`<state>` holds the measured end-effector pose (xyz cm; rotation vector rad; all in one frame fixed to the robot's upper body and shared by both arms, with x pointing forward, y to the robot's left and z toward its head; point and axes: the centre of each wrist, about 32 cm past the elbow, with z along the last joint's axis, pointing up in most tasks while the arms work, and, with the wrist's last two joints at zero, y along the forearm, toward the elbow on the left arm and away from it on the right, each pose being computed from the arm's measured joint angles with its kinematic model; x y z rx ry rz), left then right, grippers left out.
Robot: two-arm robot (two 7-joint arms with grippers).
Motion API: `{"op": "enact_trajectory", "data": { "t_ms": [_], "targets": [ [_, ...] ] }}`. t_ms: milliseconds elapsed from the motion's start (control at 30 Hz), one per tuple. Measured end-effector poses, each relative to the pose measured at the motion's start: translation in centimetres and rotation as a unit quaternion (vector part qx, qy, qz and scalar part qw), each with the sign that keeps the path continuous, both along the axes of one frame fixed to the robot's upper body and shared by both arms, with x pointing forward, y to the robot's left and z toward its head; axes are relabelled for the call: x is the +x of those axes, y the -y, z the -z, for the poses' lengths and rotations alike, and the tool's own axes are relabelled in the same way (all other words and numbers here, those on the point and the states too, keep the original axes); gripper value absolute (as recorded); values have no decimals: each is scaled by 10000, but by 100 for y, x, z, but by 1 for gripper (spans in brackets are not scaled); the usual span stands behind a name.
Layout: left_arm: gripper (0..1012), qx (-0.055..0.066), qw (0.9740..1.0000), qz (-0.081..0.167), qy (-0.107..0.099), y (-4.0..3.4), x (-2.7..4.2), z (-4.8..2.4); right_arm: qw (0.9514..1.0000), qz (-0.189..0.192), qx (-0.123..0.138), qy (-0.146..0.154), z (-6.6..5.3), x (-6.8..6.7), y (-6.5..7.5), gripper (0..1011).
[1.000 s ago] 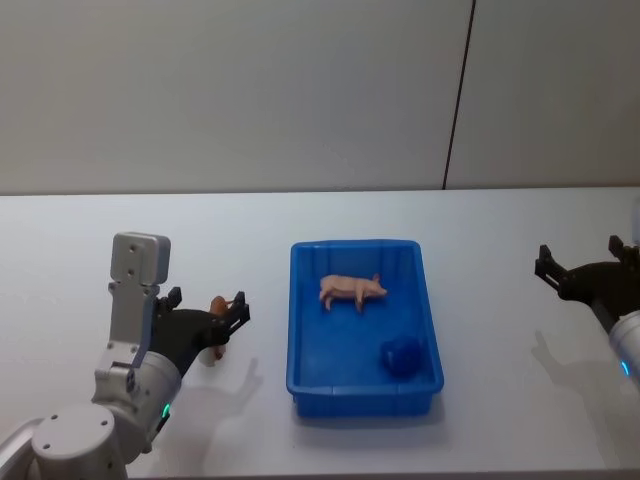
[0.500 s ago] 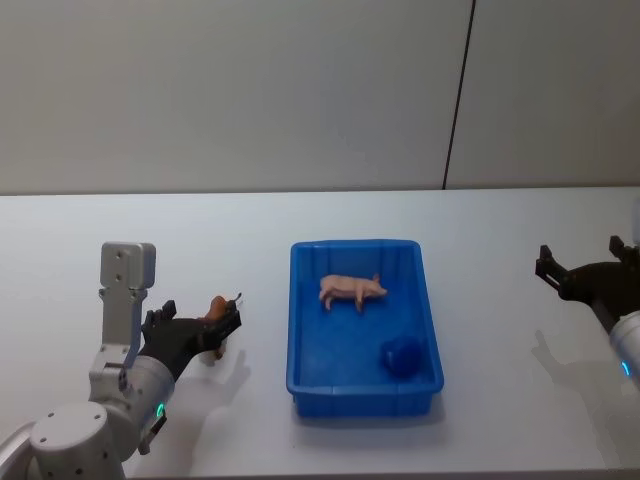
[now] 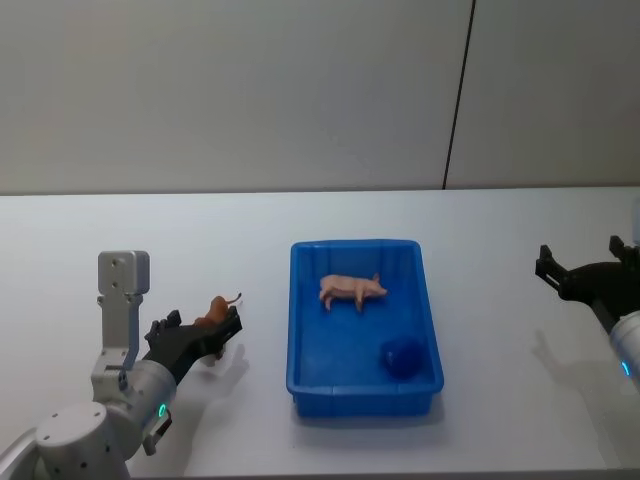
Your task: Pick up the two dolls from the table and place them into the box.
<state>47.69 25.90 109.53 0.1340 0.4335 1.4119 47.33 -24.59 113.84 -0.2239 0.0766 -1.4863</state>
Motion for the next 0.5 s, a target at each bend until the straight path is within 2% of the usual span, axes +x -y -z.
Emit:
{"op": "enact_trajectory", "data": {
  "t_ms": [400,500],
  "targets": [
    [1000,-172,9998,28,-85,-20,114,112,10000,-1,0,0,0,0,0,1001],
    [943,-207,9997,51,-106,-21,142,132,10000,0,0,0,0,0,0,1001]
  ]
}}
